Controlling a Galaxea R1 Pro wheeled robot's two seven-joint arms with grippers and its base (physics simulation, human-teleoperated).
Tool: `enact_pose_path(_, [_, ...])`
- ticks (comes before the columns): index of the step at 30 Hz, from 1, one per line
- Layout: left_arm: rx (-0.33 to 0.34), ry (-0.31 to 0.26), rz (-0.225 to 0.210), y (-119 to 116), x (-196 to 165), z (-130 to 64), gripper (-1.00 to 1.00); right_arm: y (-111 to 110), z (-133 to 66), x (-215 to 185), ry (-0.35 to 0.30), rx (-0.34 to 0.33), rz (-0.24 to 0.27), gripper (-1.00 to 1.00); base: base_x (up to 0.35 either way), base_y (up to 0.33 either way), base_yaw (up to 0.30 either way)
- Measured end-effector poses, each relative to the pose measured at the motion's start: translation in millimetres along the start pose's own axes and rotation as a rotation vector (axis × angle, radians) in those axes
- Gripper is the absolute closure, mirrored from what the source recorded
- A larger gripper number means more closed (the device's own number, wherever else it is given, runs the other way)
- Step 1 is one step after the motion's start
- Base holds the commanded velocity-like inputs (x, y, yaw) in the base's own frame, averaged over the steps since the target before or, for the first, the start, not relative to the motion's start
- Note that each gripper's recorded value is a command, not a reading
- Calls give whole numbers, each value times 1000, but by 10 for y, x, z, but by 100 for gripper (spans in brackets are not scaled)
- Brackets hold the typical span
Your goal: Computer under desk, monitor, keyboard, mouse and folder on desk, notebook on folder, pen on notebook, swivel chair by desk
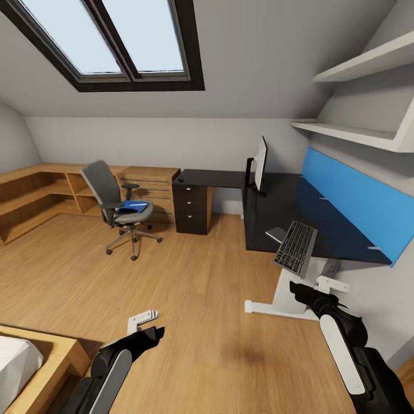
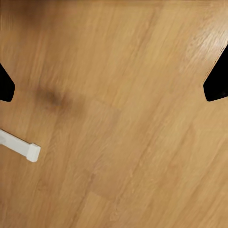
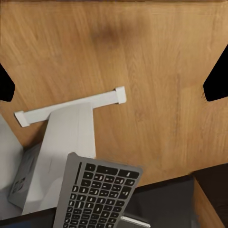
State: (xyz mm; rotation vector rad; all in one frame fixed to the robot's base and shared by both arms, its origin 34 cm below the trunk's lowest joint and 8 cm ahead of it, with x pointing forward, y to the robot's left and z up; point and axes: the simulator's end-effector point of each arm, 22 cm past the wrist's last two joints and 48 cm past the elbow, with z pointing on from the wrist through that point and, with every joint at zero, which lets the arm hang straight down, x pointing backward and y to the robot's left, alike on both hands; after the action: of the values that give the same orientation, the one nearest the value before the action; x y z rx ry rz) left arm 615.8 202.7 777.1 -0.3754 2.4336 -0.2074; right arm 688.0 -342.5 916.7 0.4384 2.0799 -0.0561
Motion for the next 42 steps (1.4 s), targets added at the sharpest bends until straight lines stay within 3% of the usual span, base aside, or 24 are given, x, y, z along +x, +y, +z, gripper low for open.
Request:
enact_pose_path(8, [-11, 27, 3, 37, 116, 50, -100, -19, -1, -12, -2, 3, 3, -100, -130, 259, 0])
enact_pose_path(18, [-15, 40, 4, 52, 171, 71, -100, -48, 7, -15, -4, 7, 14, -100, -22, 31, 0])
enact_pose_path(25, [-7, 41, 4, 28, 179, 72, -100, -83, 107, 237, 59, 8, 31, -100, -1, 1, 0])
enact_pose_path(26, [-3, 43, 9, 4, 189, 72, -100, -107, 167, 410, 106, 0, 75, -100, 0, 0, 0])
enact_pose_path(29, [1, 44, 13, -14, 197, 71, -100, -135, 216, 563, 153, -18, 154, -100, 0, 0, 0])
enact_pose_path(30, [1, 44, 15, -20, 200, 70, -100, -145, 237, 632, 179, -36, 219, -100, 0, 0, 0])
enact_pose_path(32, [2, 45, 16, -23, 202, 70, -100, -147, 251, 675, 200, -58, 291, -100, 0, 0, 0])
enact_pose_path(34, [3, 45, 18, -35, 203, 68, -100, -166, 263, 678, 227, -116, 469, -100, 0, 0, 0])
enact_pose_path(39, [7, 37, 19, -58, 177, 55, -100, -281, 292, 723, 249, -130, 609, -100, 0, 0, 0])
enact_pose_path(42, [13, 28, 17, -93, 146, 40, -100, -337, 300, 719, 248, -130, 651, -100, 0, 0, 0])
